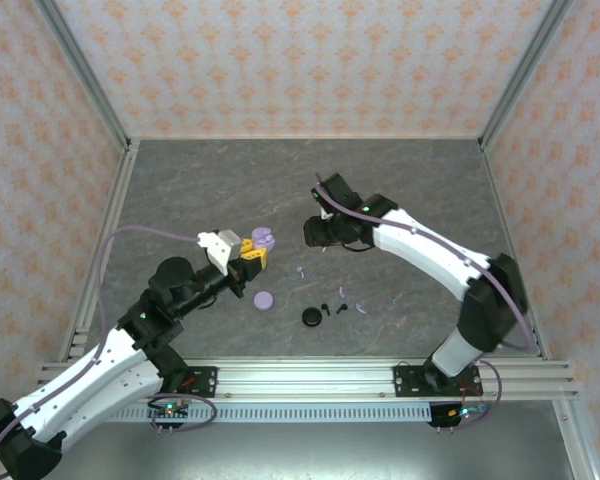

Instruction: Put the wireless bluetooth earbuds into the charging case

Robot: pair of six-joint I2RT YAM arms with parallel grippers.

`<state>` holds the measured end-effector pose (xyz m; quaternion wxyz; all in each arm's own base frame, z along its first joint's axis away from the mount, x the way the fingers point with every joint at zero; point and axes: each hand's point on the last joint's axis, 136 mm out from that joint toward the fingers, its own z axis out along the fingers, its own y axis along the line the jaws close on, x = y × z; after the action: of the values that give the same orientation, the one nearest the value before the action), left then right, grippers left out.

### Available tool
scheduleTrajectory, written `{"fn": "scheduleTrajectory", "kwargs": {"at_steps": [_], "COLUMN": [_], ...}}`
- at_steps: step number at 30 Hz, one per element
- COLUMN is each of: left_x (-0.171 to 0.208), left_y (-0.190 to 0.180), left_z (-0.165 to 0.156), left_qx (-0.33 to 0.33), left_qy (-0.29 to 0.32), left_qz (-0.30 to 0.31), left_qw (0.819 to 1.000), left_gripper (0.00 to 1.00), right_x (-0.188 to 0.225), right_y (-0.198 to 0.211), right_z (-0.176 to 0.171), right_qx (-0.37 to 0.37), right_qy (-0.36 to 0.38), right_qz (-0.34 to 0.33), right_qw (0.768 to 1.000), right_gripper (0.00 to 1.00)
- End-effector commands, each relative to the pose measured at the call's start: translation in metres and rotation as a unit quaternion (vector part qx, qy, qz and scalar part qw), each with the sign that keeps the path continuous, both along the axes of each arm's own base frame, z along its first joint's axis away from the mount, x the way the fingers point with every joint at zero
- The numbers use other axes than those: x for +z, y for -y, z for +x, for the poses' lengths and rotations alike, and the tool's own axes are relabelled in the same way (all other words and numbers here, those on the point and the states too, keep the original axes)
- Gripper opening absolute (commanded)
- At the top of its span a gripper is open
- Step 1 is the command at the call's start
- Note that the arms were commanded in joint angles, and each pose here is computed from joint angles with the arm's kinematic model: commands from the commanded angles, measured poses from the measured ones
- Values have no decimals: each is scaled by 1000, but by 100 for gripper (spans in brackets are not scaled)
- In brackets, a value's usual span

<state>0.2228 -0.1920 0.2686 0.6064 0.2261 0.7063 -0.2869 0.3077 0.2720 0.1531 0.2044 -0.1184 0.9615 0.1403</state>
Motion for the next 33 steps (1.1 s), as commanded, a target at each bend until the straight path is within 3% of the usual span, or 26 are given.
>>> {"fn": "scheduleTrajectory", "kwargs": {"at_steps": [1,16,33], "left_x": [-9,-11,-14], "left_y": [-12,-36,-37], "left_z": [-6,-18,-18], "left_qx": [20,52,53], "left_qy": [-6,10,8], "left_qz": [14,12,19], "left_qw": [1000,999,998], "left_gripper": [0,0,0], "right_x": [-22,-104,-132], "right_y": [1,-42,-46], "right_z": [-8,-13,-16], "right_qx": [6,40,48], "right_qy": [-43,-111,-132], "right_qz": [-47,-117,-135], "right_qw": [998,986,981], "right_gripper": [47,39,30]}}
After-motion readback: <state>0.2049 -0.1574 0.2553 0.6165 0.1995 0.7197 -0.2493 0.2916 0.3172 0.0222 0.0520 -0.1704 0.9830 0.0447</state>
